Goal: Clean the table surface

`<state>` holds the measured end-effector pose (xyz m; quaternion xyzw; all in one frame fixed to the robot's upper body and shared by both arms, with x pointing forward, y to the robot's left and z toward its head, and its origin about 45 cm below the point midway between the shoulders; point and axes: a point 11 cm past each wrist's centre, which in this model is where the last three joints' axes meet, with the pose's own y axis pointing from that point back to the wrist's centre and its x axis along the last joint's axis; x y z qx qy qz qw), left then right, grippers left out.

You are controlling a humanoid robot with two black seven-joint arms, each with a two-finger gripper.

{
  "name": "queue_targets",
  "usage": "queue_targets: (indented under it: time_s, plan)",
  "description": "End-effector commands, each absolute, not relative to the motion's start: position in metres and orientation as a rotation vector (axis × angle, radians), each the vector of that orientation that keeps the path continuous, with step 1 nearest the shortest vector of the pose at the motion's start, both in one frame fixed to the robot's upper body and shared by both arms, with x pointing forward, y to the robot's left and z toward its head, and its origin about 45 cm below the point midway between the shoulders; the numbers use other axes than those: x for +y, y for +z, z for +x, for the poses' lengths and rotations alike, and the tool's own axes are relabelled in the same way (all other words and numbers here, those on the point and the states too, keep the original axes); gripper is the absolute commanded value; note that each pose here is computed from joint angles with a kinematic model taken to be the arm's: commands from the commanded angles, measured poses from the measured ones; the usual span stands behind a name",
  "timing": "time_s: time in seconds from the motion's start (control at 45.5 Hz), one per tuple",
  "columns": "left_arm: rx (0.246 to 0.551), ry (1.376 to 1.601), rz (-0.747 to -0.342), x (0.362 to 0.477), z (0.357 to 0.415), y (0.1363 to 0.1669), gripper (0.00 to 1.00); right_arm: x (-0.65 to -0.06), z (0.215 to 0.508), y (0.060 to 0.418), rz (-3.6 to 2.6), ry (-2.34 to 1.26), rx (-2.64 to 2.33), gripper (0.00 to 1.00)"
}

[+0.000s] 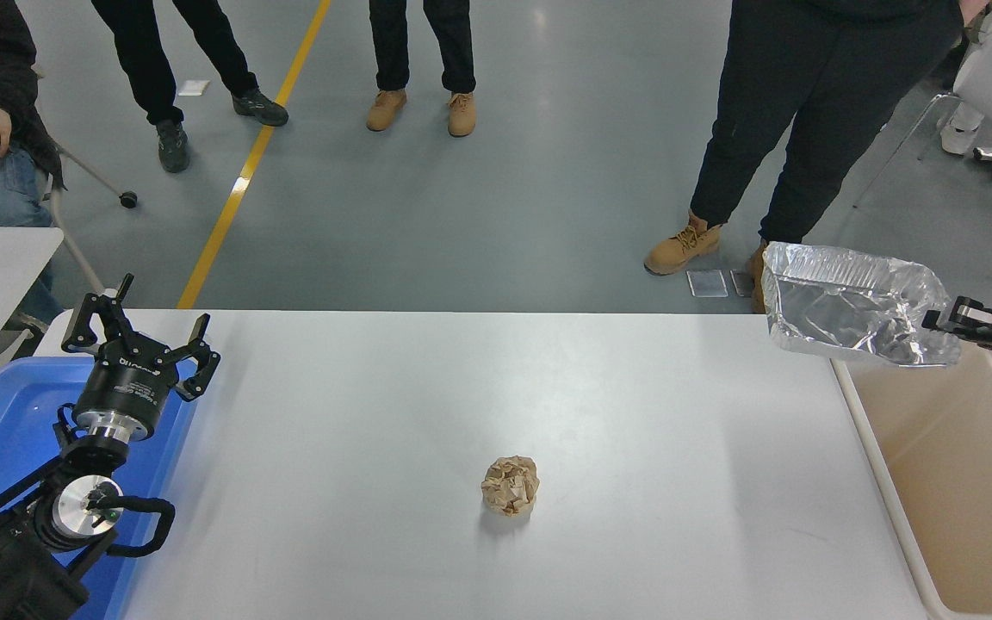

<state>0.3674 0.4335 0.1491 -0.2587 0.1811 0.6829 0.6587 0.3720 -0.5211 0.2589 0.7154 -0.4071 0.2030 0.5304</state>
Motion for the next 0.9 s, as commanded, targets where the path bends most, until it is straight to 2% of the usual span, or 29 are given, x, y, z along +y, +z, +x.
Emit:
queue_targets:
  time_s: [0.0,0.505,0.879]
  plan:
    - [0.41,1.546,-0.585,0.434,0.3673,0.149,0.99,-0.551,0.352,0.267,1.665,0.455,-1.029,0.0]
    - [0.41,1.546,-0.585,0.434,0.3673,0.149,0.99,-0.63,0.307,0.258,1.471,0.298,-1.263,0.0]
    - [0.41,1.546,-0.585,0.434,0.3673,0.149,0.99,-0.654,0.294,0.249,1.375,0.264,-1.314,0.0]
